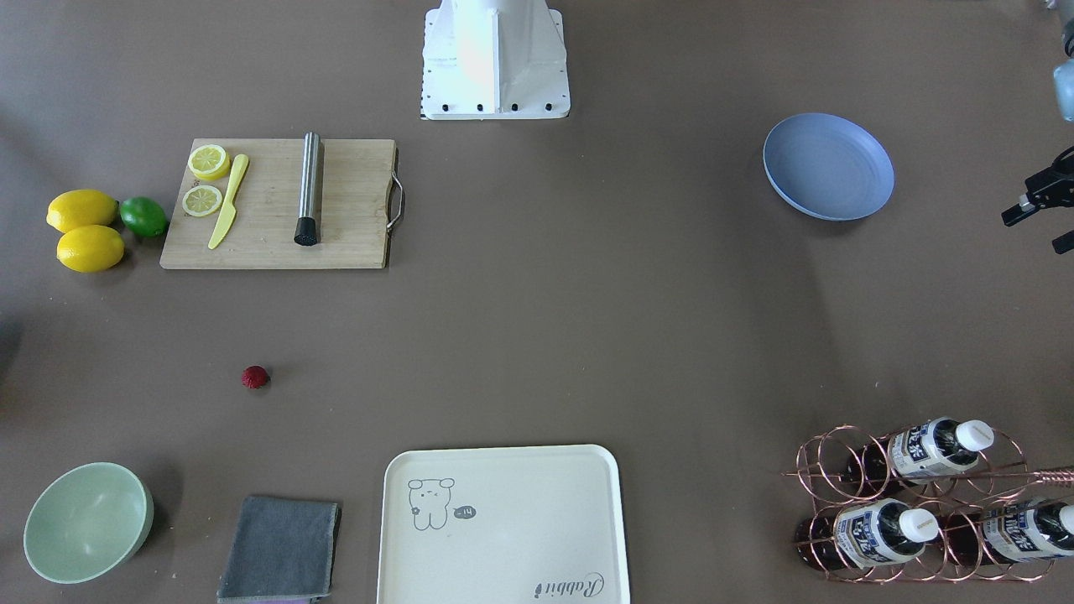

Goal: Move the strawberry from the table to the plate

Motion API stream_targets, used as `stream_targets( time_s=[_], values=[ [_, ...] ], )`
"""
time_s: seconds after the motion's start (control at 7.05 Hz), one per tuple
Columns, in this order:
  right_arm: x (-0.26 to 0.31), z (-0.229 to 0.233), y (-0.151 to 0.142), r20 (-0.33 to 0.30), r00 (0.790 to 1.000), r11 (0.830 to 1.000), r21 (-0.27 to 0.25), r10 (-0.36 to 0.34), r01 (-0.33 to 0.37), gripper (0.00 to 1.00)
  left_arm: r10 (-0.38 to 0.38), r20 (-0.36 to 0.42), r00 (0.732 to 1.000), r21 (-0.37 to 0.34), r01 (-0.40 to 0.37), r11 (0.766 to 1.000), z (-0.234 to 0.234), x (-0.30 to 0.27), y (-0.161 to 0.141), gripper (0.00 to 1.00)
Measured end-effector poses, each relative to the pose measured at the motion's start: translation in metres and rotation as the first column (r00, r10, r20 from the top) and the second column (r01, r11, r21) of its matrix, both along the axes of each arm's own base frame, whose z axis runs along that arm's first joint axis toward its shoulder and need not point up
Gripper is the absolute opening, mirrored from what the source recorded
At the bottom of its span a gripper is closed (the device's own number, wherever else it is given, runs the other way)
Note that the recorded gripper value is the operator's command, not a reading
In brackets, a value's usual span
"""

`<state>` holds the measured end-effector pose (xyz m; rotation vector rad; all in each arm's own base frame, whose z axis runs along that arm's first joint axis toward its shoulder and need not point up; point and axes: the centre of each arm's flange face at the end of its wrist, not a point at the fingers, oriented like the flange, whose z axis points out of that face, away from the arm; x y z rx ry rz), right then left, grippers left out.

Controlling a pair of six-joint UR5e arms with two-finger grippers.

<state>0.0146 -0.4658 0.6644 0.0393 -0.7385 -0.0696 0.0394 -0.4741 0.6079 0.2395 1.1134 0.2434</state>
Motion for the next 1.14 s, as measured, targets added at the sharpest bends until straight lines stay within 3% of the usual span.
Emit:
stream_targets(
  time_s=[0.28, 0.71, 0.99, 1.14],
  values=[
    [0.000, 0.000, 0.000, -0.001, 1.000, 1.000, 0.000, 0.000, 0.000, 1.00, 0.070, 0.020, 0.997, 0.036, -0.070, 0.997, 0.035, 0.033, 0.041, 0.98],
    [0.000, 0.001, 0.000, -0.002, 1.000, 1.000, -0.001, 0.000, 0.000, 1.00, 0.147, 0.027, 0.989, 0.079, -0.148, 0.986, 0.066, 0.083, 0.074, 0.97],
    [0.000, 0.002, 0.000, -0.002, 1.000, 1.000, -0.004, 0.000, 0.000, 1.00, 0.187, -0.010, 0.982, 0.100, -0.185, 0.978, 0.072, 0.112, 0.093, 0.83],
    [0.000, 0.002, 0.000, -0.001, 1.000, 1.000, -0.004, 0.000, 0.000, 1.00, 0.194, -0.019, 0.981, 0.110, -0.191, 0.975, 0.075, 0.120, 0.099, 0.67]
  ],
)
